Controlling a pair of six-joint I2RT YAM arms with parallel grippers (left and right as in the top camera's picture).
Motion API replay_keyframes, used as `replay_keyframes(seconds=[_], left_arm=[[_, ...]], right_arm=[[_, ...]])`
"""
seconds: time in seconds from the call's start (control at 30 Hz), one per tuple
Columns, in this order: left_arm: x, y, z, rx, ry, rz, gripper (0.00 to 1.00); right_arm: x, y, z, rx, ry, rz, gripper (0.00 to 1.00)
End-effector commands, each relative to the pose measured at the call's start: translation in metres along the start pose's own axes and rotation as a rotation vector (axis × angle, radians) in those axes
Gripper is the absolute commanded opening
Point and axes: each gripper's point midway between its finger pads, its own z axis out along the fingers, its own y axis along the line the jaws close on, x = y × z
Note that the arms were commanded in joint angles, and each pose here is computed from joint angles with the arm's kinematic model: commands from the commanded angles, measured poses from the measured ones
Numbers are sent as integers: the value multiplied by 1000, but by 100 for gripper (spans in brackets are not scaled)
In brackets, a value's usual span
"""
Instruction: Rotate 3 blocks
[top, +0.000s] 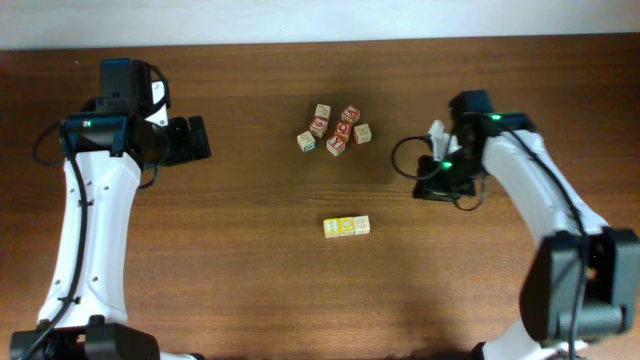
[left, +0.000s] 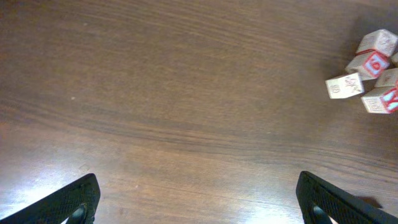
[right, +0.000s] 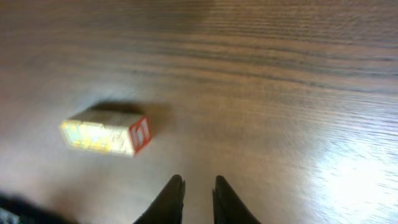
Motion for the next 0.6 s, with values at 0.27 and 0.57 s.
replay_keyframes(seconds=[0.27,0.57], left_arm=[[134,-124,82,322,311,-112,0],[197,-191,117,418,341,-160,0]], right_arm=[[15,26,2,-217,-48,-115,22],[23,47,41,-225,-33,-51,4]])
